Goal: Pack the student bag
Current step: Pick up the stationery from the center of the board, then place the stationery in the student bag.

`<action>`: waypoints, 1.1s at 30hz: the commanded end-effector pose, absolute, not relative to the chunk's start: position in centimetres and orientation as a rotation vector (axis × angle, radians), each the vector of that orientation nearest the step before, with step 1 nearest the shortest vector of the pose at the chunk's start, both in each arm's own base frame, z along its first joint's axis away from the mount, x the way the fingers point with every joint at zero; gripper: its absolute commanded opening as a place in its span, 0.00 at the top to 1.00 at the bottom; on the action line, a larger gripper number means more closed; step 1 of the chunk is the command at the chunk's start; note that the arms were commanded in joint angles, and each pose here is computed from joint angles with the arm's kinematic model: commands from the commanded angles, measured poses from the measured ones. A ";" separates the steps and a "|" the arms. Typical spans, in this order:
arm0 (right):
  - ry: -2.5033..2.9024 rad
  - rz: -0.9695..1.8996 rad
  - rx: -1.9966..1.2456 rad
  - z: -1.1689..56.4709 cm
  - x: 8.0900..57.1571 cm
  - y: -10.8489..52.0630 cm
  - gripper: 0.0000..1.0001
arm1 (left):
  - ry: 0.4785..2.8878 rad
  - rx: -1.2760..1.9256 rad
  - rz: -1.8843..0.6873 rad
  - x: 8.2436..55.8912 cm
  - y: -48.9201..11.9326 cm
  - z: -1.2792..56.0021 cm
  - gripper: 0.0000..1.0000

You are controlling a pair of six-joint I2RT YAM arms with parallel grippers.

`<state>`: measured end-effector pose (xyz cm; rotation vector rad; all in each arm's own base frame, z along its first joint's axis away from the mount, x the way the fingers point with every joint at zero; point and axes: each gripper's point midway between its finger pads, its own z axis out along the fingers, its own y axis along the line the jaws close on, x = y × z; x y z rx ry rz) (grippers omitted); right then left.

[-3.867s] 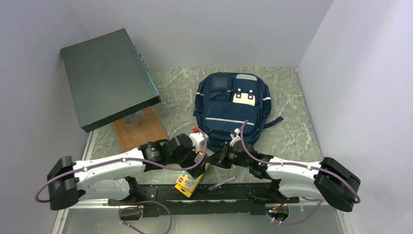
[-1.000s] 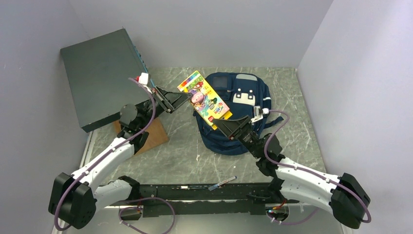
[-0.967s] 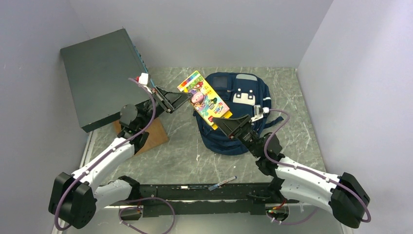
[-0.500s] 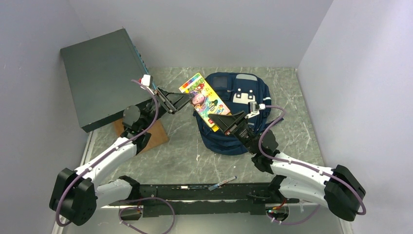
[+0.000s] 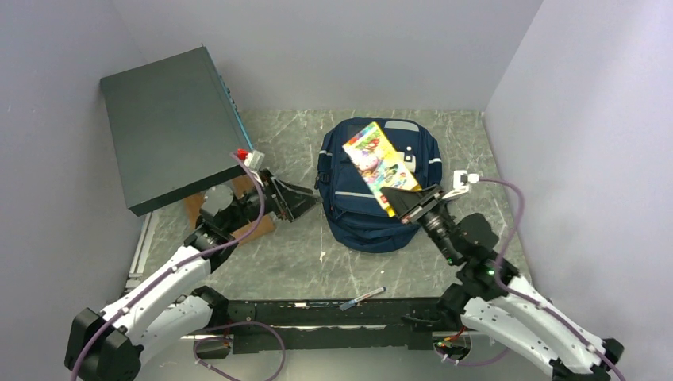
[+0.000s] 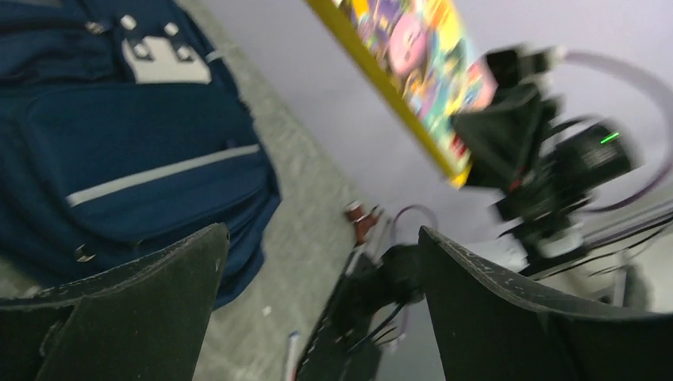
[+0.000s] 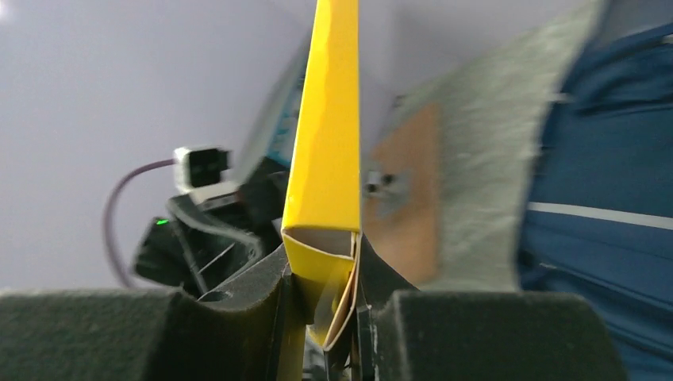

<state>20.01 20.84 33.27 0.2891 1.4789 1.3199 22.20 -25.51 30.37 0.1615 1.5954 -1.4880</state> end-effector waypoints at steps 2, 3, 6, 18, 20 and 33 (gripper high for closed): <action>1.806 0.613 0.269 28.6 19.1 10.9 0.89 | 1.693 0.384 -1.051 22.0 -23.9 27.1 0.06; 1.845 0.537 0.273 27.9 18.6 9.4 0.89 | 1.681 0.435 -1.004 21.4 -24.3 27.2 0.05; 1.910 0.414 0.267 27.2 17.2 6.8 0.88 | 1.669 0.512 -0.924 20.9 -24.6 27.9 0.04; 2.189 0.271 0.208 24.3 15.0 6.5 0.89 | 1.604 0.989 -0.945 20.0 -34.2 28.5 0.01; 2.175 0.272 0.222 24.8 14.8 6.0 0.89 | 1.578 1.069 -0.835 20.6 -36.1 27.0 0.00; 2.090 0.430 0.288 26.2 11.9 3.9 0.89 | 1.516 1.318 -0.267 26.0 -45.2 17.4 0.08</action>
